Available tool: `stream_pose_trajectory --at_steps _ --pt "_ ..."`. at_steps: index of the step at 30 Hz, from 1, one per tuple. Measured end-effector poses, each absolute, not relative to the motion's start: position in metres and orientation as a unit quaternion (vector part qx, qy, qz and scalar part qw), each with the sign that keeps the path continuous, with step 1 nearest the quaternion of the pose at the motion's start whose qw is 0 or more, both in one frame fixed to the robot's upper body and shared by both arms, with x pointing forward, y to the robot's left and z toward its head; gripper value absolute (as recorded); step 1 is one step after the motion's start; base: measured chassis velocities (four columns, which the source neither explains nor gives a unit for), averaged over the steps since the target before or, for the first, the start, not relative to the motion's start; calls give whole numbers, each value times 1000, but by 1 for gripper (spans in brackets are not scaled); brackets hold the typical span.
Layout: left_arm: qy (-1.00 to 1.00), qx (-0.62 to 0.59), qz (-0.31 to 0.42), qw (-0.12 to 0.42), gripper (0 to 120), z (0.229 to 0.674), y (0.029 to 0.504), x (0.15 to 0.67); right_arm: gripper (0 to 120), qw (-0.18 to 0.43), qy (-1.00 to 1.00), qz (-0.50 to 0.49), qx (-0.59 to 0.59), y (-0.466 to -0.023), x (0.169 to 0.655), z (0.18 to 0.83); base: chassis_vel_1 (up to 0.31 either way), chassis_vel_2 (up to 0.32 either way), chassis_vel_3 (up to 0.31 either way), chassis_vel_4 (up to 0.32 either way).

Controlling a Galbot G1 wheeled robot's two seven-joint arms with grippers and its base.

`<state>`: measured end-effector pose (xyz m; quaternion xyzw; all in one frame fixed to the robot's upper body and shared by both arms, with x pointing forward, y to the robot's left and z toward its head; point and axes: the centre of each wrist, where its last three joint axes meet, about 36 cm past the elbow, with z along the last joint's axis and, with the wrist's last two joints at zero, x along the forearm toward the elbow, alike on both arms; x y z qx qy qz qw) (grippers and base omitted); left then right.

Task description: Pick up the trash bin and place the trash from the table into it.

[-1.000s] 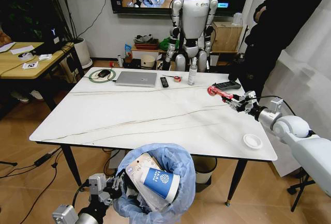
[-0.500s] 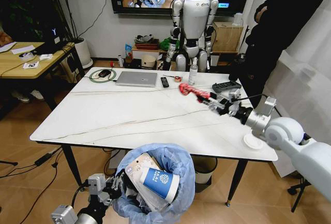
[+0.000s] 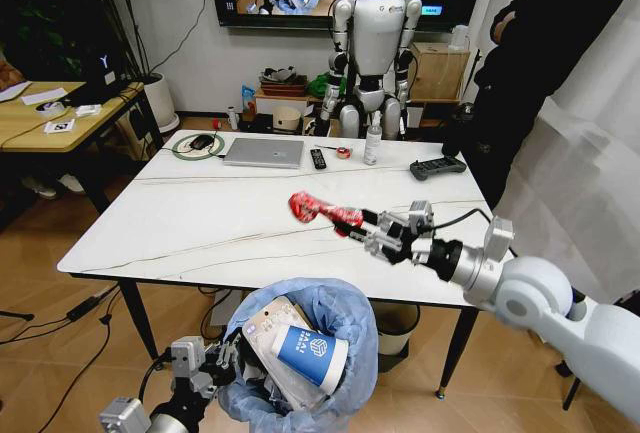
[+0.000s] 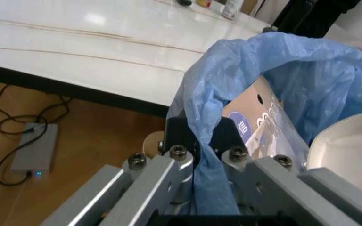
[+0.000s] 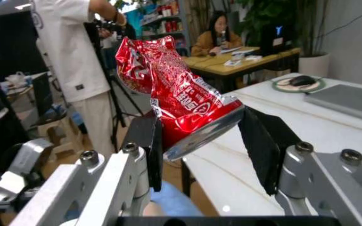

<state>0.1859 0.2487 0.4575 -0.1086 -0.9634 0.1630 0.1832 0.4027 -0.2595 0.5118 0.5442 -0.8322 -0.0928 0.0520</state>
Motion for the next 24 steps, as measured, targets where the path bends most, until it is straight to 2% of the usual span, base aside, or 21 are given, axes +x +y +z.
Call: stream_pose_trajectory --at_steps 8,24 --pt "-964 -107 162 182 0 458 250 186 38 69 -811 -101 572 -243 384 498 0 0 0 0" --pt "-964 -108 163 179 0 460 250 187 38 95 -789 -103 598 -241 362 482 0 0 0 0"
